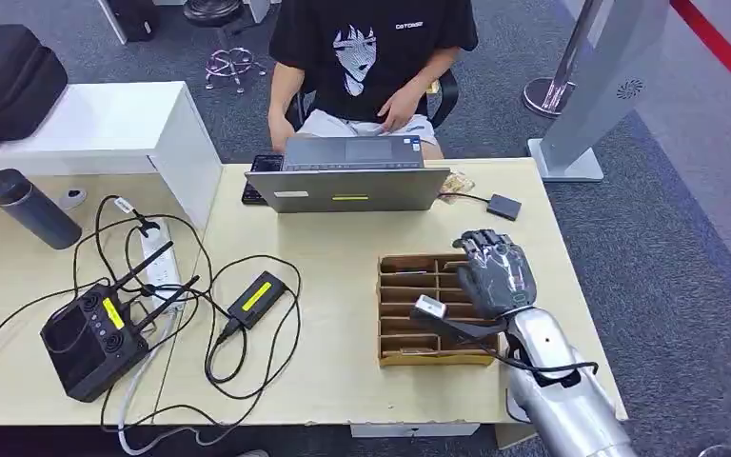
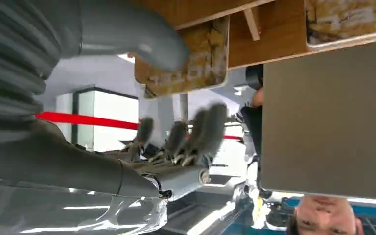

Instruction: Pass the card to the sensor for recognition and then transmit it.

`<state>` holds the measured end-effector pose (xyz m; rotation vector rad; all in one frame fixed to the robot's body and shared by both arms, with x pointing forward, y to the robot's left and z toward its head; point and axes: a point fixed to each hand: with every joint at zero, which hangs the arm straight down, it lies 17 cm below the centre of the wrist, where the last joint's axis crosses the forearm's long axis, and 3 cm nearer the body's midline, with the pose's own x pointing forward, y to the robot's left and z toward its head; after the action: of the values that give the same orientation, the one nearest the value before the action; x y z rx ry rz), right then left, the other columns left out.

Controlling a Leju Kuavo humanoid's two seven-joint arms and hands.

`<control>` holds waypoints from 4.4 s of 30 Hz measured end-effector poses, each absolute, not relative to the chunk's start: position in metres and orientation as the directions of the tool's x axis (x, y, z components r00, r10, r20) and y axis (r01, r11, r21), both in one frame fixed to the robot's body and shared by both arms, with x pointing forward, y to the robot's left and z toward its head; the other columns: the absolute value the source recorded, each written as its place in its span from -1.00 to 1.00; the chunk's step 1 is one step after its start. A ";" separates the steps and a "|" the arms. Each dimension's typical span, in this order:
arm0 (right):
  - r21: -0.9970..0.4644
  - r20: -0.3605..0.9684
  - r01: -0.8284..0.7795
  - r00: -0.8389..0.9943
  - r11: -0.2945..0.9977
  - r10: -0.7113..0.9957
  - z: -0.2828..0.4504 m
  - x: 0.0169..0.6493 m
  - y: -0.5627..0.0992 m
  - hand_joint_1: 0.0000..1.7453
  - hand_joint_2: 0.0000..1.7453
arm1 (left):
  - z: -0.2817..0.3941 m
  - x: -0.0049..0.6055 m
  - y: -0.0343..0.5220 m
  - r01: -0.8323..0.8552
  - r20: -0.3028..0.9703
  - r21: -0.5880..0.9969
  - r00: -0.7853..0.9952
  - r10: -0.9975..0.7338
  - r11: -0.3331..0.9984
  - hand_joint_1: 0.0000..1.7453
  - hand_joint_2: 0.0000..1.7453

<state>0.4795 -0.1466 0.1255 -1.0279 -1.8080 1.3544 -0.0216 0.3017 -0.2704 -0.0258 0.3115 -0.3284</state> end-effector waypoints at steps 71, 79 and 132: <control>-0.895 0.226 0.241 -0.481 0.375 0.847 0.336 0.613 -0.073 -1.00 1.00 | -0.269 -0.013 0.313 0.411 -0.288 -0.083 0.862 -0.417 0.908 -1.00 1.00; -0.747 0.577 0.108 -0.385 0.656 0.720 0.312 0.634 -0.148 -1.00 1.00 | -0.269 -0.017 0.310 0.387 -0.295 -0.088 0.870 -0.395 0.918 -1.00 1.00; 0.091 0.412 0.852 0.439 0.515 -0.798 -0.252 0.136 -0.425 -1.00 1.00 | -0.269 -0.025 0.300 0.254 -0.326 -0.075 0.907 -0.265 0.964 -1.00 1.00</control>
<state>0.1355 -0.4253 -0.2519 -0.1375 -0.4349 -1.0295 -0.0251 0.2998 -0.2688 -0.0314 0.3410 -0.2677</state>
